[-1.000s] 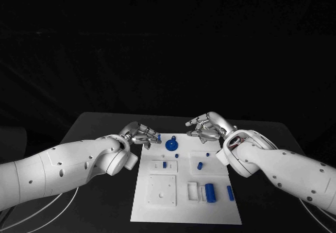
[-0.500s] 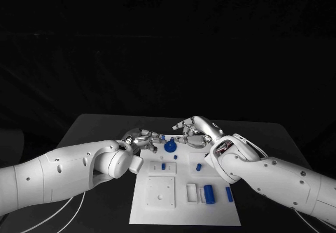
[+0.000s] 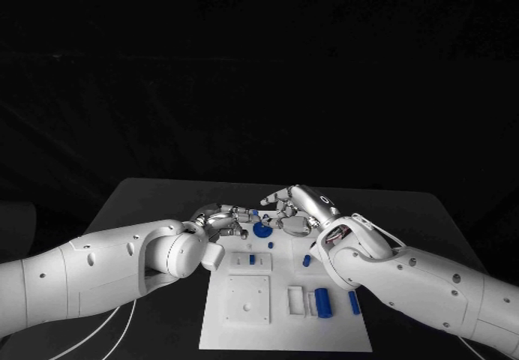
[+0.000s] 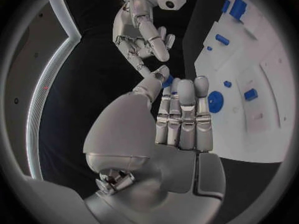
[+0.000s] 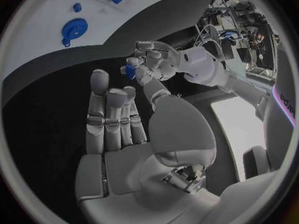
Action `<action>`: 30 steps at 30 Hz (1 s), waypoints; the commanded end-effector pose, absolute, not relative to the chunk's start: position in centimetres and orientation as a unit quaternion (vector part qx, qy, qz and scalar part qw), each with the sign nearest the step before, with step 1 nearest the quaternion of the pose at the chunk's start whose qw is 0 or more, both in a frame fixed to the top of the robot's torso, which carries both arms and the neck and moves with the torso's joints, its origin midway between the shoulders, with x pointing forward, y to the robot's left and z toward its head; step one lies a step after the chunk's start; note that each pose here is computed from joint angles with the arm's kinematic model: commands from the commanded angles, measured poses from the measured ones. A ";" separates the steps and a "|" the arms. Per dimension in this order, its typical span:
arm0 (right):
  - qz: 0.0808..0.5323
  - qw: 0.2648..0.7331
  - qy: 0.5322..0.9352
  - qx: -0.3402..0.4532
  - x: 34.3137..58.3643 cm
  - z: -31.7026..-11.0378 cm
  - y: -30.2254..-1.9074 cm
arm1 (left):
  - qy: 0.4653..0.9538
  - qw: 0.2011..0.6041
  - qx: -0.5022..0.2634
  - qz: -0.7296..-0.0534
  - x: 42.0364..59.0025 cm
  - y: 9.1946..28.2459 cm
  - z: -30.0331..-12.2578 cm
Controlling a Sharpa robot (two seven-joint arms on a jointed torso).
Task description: Assemble the parts on the task board
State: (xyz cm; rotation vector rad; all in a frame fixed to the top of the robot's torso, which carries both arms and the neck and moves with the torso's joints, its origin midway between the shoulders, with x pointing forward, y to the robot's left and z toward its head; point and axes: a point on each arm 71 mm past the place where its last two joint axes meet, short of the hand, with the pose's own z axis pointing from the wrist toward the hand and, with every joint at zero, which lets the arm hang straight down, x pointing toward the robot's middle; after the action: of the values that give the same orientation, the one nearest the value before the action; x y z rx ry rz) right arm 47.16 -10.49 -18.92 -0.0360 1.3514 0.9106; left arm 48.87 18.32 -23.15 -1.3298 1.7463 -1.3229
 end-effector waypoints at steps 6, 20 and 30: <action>0.399 0.693 0.601 -0.022 47.0 -19.2 -10.3 | 0.638 0.261 -0.506 -0.518 48.7 17.9 -22.9; 0.407 0.692 0.597 -0.014 46.8 -19.3 -10.0 | 0.637 0.248 -0.505 -0.527 48.4 17.6 -22.8; 0.414 0.697 0.586 -0.007 46.7 -19.1 -9.8 | 0.641 0.236 -0.501 -0.531 48.2 17.2 -22.8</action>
State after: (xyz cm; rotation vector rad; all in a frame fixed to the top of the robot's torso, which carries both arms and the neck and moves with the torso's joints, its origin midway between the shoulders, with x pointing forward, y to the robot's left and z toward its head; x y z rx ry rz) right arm 46.86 -9.94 -19.27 -0.0195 1.3328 0.9101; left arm 48.41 17.72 -22.97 -1.3800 1.7461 -1.4098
